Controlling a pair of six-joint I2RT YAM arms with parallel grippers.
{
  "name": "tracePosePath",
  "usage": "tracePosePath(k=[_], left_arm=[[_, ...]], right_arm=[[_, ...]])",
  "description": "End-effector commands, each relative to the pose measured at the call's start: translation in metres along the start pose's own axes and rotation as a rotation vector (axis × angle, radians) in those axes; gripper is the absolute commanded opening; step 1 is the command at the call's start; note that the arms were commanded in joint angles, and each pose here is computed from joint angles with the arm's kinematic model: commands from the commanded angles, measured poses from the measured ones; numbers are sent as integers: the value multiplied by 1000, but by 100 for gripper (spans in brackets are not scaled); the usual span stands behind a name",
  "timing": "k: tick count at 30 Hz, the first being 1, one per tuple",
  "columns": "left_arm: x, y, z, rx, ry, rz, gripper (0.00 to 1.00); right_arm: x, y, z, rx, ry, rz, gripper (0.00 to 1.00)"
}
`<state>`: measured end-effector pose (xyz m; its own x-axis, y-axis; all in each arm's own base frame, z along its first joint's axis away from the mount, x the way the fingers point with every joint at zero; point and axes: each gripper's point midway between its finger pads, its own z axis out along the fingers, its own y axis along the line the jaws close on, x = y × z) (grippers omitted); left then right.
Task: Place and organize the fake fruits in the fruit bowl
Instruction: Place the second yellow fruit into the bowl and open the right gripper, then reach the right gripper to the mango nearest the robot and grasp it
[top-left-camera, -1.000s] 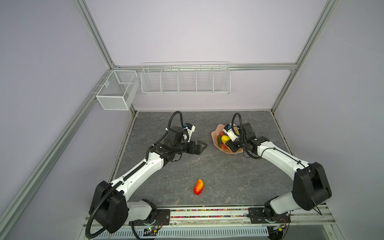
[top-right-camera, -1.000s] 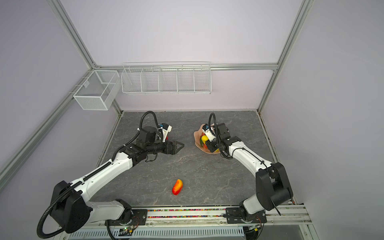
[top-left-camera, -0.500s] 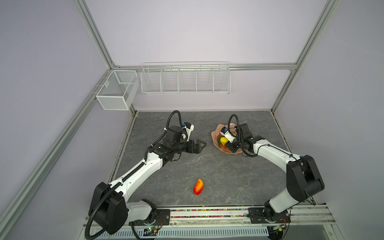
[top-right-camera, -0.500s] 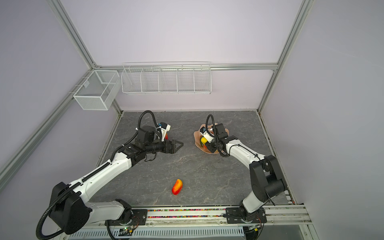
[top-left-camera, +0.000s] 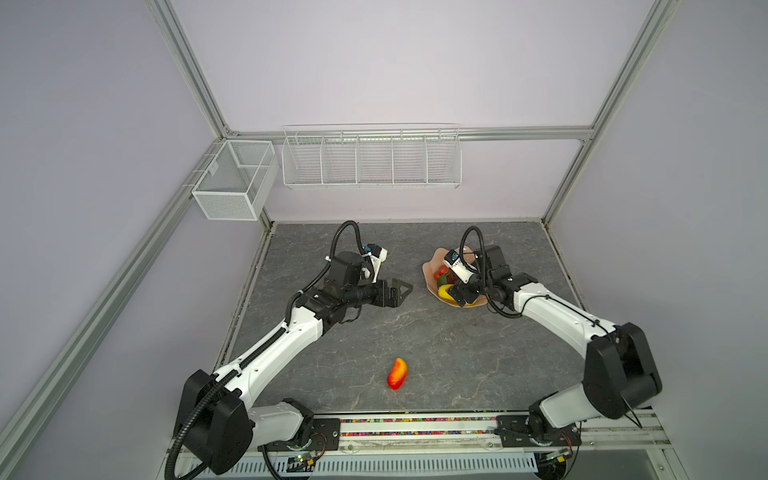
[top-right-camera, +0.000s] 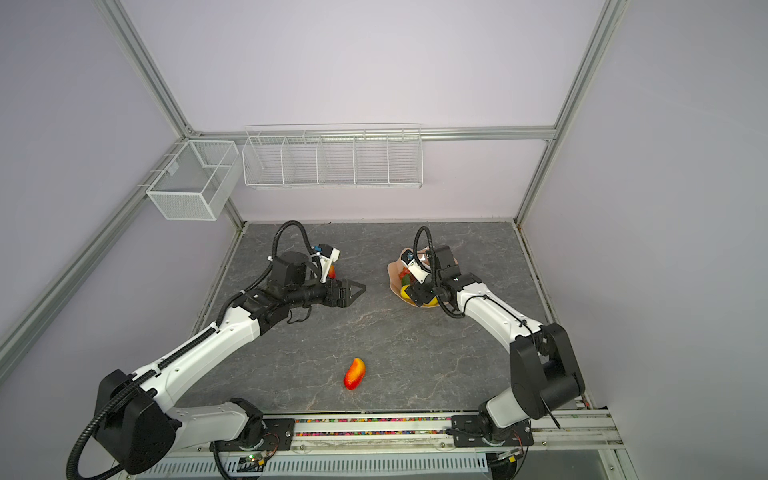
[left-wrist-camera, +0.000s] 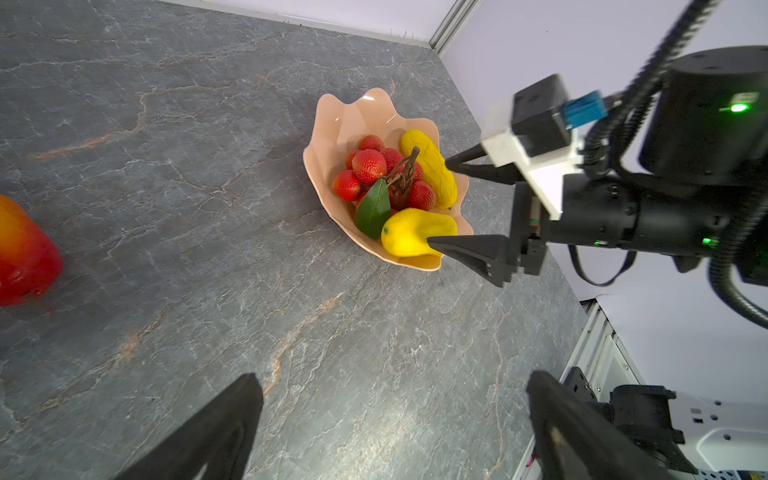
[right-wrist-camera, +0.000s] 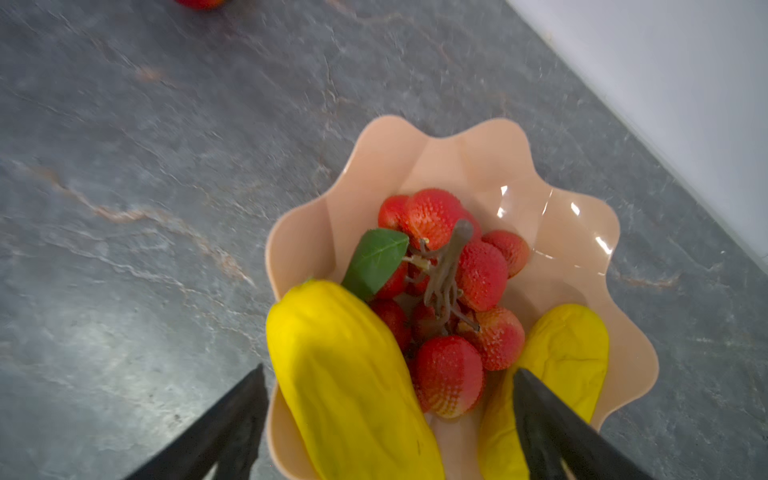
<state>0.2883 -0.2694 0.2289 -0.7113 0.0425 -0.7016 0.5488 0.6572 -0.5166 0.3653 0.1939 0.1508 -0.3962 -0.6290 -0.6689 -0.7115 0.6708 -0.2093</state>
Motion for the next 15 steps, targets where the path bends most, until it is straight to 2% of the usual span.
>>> tracePosePath(k=[1,4,6,8,11,13,15], left_arm=[[5,1,-14,-19,21,-6,99],[23,12,-35,-83,84,-54,99],[41,15,-50,-124,166,-106,99],[62,19,-68,-191,284,-159,99],[86,22,-93,-267,392,-203,99],[97,27,-100,-299,397,-224,99],[107,33,-105,-323,365,-242,99]], right_arm=[[-18,50,-24,-132,-48,-20,97],[-17,109,-31,-287,-42,-23,97],[-13,139,-26,-334,-42,-3,100],[-7,145,-10,-309,18,158,97],[11,157,11,-284,197,491,100],[13,175,11,-292,222,595,100],[10,191,6,-277,230,648,99]])
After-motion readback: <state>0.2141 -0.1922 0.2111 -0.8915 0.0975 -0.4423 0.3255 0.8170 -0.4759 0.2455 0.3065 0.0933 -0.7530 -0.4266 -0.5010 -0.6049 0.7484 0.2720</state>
